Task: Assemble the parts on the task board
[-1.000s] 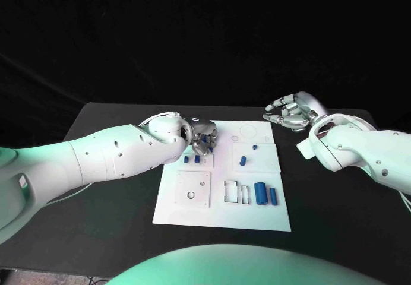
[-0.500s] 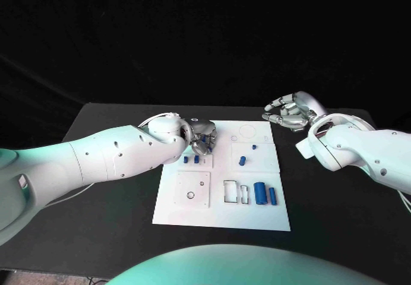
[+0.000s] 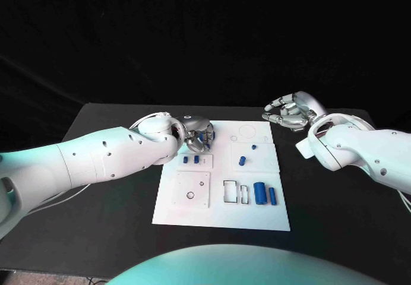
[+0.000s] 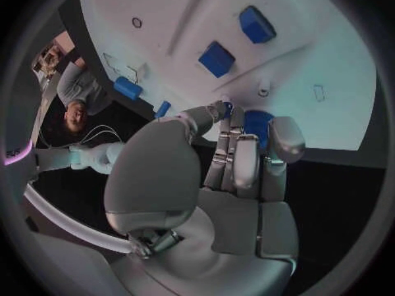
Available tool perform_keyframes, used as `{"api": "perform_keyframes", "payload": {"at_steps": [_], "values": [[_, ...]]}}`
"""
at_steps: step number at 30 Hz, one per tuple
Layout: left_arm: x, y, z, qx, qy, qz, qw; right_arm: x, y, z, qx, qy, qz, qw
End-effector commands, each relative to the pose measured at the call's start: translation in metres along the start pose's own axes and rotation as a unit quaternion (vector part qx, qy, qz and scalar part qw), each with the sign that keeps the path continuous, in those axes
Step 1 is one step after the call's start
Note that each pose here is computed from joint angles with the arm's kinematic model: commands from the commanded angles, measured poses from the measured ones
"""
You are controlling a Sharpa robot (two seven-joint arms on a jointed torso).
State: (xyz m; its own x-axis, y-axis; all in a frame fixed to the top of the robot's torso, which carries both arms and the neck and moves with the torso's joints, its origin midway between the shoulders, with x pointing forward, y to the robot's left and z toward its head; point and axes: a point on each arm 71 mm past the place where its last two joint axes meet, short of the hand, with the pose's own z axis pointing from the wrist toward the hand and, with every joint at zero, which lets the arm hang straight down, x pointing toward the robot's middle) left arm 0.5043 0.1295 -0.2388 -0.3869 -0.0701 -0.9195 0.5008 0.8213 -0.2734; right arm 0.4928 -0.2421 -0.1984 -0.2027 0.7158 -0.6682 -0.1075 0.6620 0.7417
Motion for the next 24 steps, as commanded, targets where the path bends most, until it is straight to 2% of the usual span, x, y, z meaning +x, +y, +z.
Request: {"api": "perform_keyframes", "payload": {"at_steps": [1,7,12,21,24], "values": [[-0.0078,-0.0011,-0.0059,0.012,-0.021,-0.048,0.999,0.0,0.0,0.0,-0.003,0.003,-0.002,1.0],[-0.0163,0.0055,-0.0202,0.008,-0.018,-0.079,0.997,0.0,-0.001,0.0,-0.002,0.003,-0.002,1.0],[-0.0183,0.0153,-0.0286,-0.006,-0.006,-0.088,0.996,-0.001,-0.001,-0.001,-0.001,0.002,-0.003,1.0],[-0.0142,0.03,-0.0314,-0.028,0.02,-0.078,0.996,0.0,-0.002,-0.001,0.0,0.003,-0.003,1.0],[-0.0129,0.0317,-0.0305,-0.031,0.024,-0.069,0.997,0.0,-0.003,-0.001,0.001,0.003,-0.002,1.0]]}}
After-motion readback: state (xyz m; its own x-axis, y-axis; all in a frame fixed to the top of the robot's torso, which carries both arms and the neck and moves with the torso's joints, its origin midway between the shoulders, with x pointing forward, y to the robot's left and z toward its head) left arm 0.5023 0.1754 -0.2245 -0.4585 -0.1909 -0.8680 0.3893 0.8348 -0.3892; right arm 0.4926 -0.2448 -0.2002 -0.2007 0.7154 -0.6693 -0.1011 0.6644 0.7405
